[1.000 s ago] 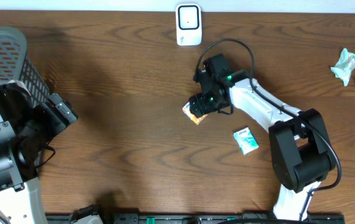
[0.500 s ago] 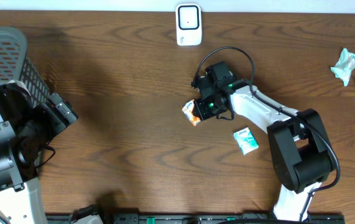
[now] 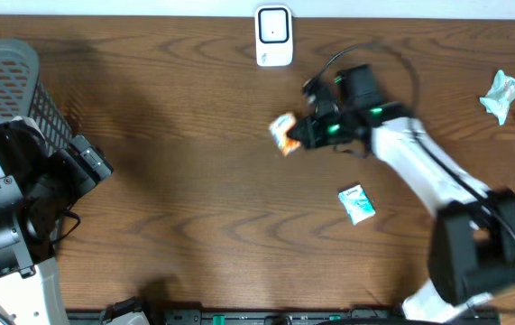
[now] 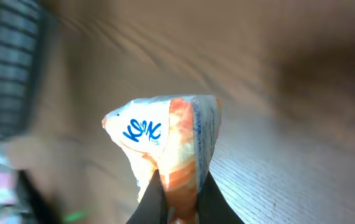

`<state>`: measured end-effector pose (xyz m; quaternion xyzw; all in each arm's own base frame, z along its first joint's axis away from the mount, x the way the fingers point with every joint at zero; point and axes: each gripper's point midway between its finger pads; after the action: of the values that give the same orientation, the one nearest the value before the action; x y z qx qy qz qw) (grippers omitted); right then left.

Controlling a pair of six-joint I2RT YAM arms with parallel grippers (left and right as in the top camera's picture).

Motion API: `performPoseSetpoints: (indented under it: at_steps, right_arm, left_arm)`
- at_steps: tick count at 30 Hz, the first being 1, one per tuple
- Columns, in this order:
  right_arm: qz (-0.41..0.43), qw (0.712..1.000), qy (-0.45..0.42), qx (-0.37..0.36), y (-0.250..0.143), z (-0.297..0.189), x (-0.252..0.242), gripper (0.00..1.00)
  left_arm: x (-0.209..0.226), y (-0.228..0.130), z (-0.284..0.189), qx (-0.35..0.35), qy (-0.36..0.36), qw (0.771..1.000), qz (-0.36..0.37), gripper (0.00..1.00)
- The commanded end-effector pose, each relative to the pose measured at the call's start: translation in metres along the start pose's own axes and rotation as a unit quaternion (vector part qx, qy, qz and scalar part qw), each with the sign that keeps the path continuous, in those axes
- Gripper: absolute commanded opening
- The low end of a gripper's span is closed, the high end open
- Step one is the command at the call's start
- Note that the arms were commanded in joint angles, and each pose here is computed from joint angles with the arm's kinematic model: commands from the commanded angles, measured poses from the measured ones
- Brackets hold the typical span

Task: Scan the item barcode
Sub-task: 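Grasp the orange snack pack with the right gripper and lift it, then hold the orange pack up against the scanner face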

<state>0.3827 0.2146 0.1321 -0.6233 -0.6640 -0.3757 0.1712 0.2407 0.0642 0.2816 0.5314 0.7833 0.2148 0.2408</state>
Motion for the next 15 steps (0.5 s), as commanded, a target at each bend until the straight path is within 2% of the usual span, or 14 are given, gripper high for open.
performPoseSetpoints:
  at_steps: [1, 3, 4, 10, 15]
  right_arm:
    - [-0.02, 0.994, 0.106, -0.027, 0.018, -0.05, 0.043, 0.01]
    - [-0.035, 0.988, 0.146, -0.023, 0.017, -0.061, 0.054, 0.01]
    - [-0.055, 0.98, 0.191, -0.01, 0.011, -0.068, 0.067, 0.01]
    - [-0.107, 0.939, 0.326, 0.018, 0.0, -0.097, 0.104, 0.01]
    - [-0.121, 0.913, 0.389, 0.023, 0.008, -0.128, 0.115, 0.01]
  left_arm:
    - [-0.001, 0.004, -0.004, -0.007, -0.003, 1.0, -0.002, 0.98]
    - [-0.001, 0.004, -0.004, -0.007, -0.003, 1.0, -0.002, 0.98]
    - [-0.001, 0.004, -0.004, -0.007, -0.003, 1.0, -0.002, 0.98]
    - [-0.001, 0.004, -0.004, -0.007, -0.003, 1.0, -0.002, 0.98]
    - [-0.001, 0.004, -0.004, -0.007, -0.003, 1.0, -0.002, 0.98]
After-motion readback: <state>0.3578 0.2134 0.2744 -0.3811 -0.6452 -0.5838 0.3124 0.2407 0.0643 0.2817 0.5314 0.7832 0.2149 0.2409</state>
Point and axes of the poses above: each gripper's point midway between its finger pads, its own z axis out along the fingers, its own x axis along the line the jaws close on, y = z × x, and after that the axes turned 15 degrees about z, right-handed
